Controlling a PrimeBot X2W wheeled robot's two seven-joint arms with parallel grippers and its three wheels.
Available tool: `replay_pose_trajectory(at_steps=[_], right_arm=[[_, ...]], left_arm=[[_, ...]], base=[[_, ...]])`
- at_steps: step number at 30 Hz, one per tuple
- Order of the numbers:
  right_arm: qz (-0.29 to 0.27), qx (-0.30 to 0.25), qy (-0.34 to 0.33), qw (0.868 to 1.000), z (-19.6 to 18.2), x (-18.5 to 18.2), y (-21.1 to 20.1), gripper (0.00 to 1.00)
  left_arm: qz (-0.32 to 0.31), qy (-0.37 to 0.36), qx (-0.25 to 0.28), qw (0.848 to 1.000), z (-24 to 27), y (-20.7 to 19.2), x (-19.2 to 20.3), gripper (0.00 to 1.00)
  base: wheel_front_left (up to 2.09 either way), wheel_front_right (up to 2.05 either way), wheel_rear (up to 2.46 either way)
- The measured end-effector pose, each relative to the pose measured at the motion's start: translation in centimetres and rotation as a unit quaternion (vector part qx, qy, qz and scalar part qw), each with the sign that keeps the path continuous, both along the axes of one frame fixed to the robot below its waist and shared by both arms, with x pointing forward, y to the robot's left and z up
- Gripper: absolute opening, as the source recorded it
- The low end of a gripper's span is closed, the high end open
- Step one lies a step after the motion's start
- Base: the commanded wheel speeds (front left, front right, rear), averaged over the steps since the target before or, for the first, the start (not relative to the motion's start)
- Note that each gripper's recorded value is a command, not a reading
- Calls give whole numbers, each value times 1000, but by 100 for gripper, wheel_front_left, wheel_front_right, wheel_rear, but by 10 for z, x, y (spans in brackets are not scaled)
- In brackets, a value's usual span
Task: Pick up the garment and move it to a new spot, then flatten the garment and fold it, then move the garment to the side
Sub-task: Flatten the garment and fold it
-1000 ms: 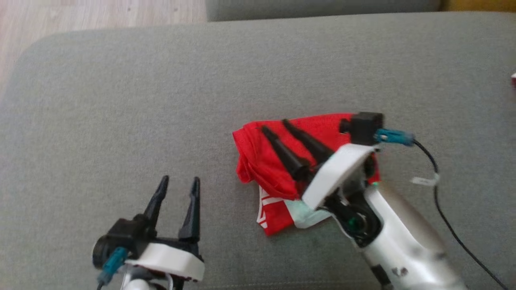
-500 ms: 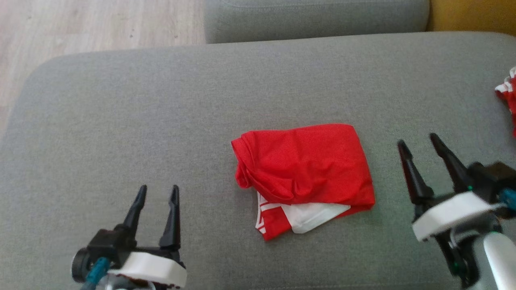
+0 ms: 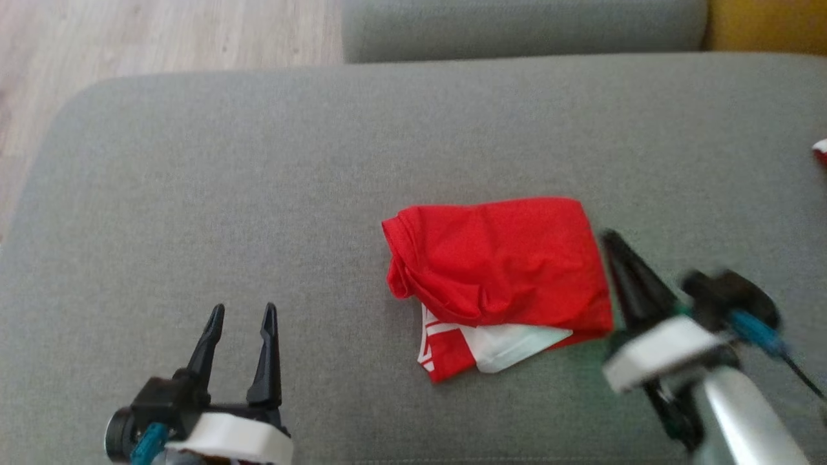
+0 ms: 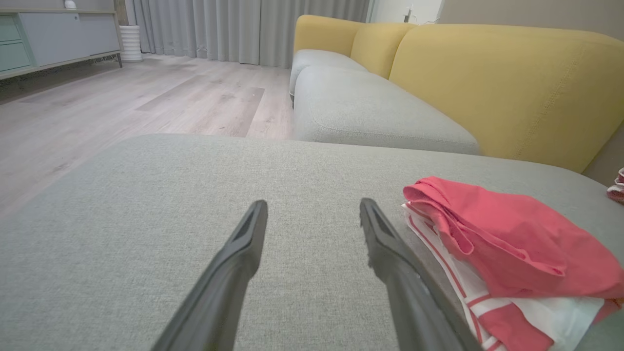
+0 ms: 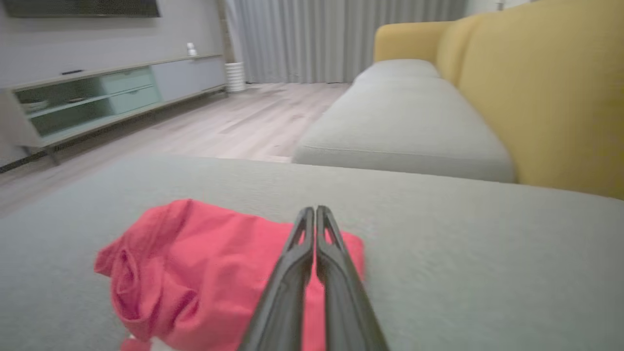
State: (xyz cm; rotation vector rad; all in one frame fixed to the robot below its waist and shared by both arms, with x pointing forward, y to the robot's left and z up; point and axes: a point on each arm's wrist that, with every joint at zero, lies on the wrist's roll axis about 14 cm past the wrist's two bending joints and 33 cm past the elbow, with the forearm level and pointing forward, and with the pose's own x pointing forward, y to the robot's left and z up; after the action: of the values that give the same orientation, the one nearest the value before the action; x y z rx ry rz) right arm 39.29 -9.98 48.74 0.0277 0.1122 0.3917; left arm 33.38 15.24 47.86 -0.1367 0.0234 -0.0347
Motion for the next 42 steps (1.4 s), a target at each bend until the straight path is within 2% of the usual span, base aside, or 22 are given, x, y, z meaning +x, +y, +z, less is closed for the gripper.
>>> replay_pose_trajectory(at_steps=[6, 13, 21, 36, 42], right_arm=[[91, -27, 11, 995, -8, 40, 66, 0], [159, -93, 57, 981, -59, 51, 99, 0], [237, -131, 101, 957, -100, 12, 124, 0], [319, -108, 143, 931, -121, -50, 146, 0], [320, -92, 145, 932, -115, -57, 149, 0]], left_arm=[[-7, 6, 0, 1000, -5, -2, 18, 100], [-11, 22, -1, 1000, -16, -4, 24, 100], [-3, 23, 0, 1000, -16, 2, 21, 100], [1, 20, -1, 1000, -14, 3, 20, 100], [2, 14, -5, 1000, -10, 2, 19, 100]], base=[[0, 0, 0], [0, 0, 0], [0, 0, 0], [0, 0, 0], [0, 0, 0]])
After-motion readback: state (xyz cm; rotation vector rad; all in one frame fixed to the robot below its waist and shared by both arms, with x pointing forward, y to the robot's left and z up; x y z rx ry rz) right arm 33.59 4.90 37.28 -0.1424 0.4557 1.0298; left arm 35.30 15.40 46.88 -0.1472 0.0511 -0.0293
